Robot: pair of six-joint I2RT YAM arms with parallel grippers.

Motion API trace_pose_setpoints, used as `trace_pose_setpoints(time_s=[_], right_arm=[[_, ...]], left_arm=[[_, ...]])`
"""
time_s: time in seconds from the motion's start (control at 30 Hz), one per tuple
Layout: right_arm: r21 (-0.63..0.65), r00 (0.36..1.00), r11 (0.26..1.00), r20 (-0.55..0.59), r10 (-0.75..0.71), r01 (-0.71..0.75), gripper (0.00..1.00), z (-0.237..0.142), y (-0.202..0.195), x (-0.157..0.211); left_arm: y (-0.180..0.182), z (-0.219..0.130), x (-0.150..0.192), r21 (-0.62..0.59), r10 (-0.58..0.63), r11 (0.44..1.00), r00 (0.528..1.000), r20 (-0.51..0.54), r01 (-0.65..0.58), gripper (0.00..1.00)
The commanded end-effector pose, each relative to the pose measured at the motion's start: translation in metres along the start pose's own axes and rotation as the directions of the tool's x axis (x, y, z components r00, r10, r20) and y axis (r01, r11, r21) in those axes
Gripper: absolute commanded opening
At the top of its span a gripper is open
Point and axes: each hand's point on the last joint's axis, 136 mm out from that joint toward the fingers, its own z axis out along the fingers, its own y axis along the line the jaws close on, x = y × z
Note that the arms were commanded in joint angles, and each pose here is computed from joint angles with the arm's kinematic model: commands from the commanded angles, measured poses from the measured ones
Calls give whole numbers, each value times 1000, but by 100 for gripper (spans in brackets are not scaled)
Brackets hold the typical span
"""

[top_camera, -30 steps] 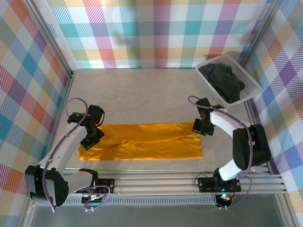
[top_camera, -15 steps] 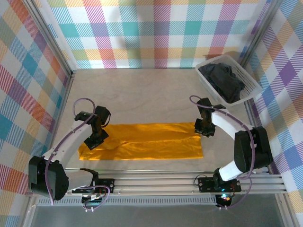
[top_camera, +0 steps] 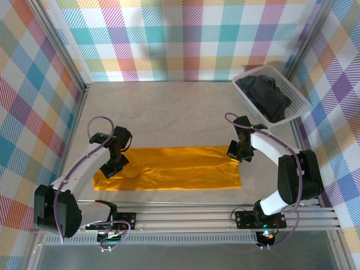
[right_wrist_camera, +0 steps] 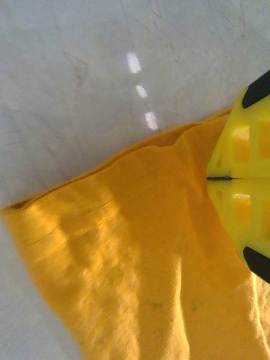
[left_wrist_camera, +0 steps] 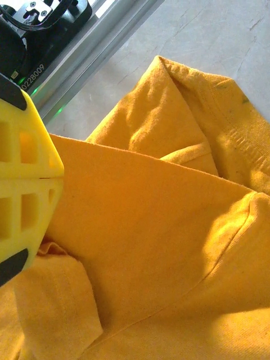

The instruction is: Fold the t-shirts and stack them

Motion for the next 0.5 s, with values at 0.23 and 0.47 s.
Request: trace_pose_setpoints(time_s=[0.23,0.47], right_arm=[[83,998,996,-52,27,-23,0,5,-22,20],[72,998,997,50,-32,29,4,-19,-10,-3]], left_arm=[[0,3,34,-1,79,997,987,-141,-80,0],[-2,12,48,-8,97,995,979,-178,-100,0]])
